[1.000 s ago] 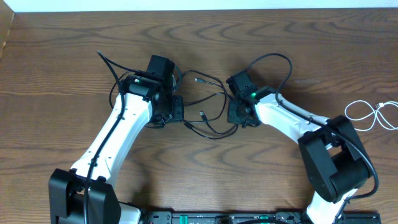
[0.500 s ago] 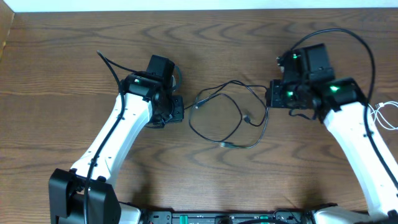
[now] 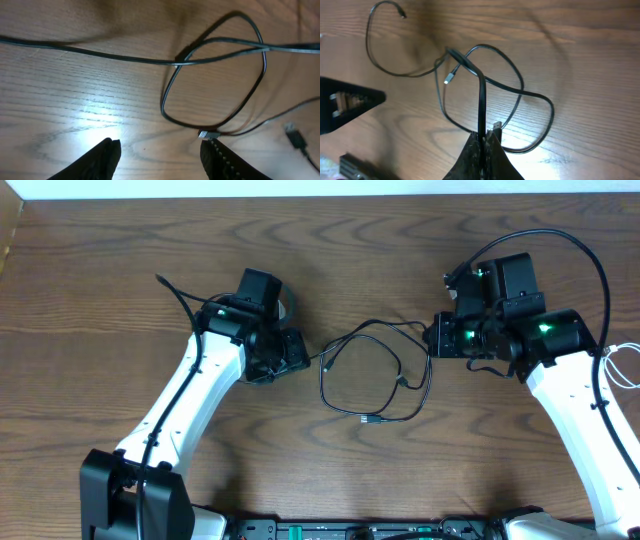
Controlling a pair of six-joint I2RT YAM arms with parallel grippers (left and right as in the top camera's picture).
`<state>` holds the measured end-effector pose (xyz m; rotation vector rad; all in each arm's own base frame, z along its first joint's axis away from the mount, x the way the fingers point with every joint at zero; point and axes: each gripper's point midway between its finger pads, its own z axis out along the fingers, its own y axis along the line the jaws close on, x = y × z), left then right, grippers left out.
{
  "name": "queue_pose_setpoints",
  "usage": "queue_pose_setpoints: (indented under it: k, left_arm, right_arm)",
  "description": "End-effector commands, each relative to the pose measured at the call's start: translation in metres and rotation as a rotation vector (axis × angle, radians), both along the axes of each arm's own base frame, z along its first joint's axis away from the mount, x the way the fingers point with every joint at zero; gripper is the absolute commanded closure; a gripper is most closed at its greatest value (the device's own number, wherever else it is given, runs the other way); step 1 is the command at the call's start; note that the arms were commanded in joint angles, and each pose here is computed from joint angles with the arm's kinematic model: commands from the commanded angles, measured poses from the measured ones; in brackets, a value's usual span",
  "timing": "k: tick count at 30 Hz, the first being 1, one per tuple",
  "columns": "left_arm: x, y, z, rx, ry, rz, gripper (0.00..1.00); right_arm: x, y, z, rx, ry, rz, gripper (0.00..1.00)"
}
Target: Untangle cables
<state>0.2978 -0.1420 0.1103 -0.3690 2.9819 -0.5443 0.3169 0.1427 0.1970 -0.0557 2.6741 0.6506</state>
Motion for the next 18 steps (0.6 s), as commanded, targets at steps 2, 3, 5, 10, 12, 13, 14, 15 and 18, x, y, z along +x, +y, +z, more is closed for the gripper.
queue_pose_setpoints:
  k: [2, 3, 5, 10, 12, 13, 14, 15, 18]
  left_arm:
    - [-0.001, -0.015, -0.007, -0.114, 0.064, 0.113, 0.41]
    - [0.000, -0.020, -0.006, -0.145, 0.067, 0.126, 0.38]
    - [0.003, -0.024, -0.008, -0.182, 0.083, 0.185, 0.37]
    - [0.003, -0.024, -0.015, -0.204, 0.136, 0.322, 0.32]
    - [0.004, -0.025, -0.015, -0.208, 0.141, 0.341, 0.32]
    - [0.005, -0.025, -0.014, -0.213, 0.142, 0.354, 0.32]
    - [0.006, -0.025, -0.014, -0.216, 0.139, 0.357, 0.31]
    - [0.008, -0.026, -0.013, -0.219, 0.132, 0.356, 0.32]
    - [0.014, -0.027, -0.011, -0.233, 0.107, 0.355, 0.32]
  right_arm:
    - [-0.010, 0.033, 0.025, 0.172, -0.044, 0.181, 0.99]
    - [-0.011, 0.038, 0.030, 0.206, -0.056, 0.210, 0.99]
    - [-0.011, 0.047, 0.039, 0.265, -0.080, 0.245, 0.99]
    - [-0.014, 0.069, 0.067, 0.417, -0.146, 0.351, 0.99]
    - [-0.013, 0.070, 0.071, 0.432, -0.156, 0.360, 0.99]
    - [-0.014, 0.071, 0.072, 0.438, -0.157, 0.363, 0.99]
    - [-0.014, 0.072, 0.073, 0.447, -0.158, 0.371, 0.99]
    - [-0.016, 0.074, 0.075, 0.462, -0.157, 0.381, 0.99]
    - [-0.024, 0.082, 0.090, 0.548, -0.171, 0.449, 0.99]
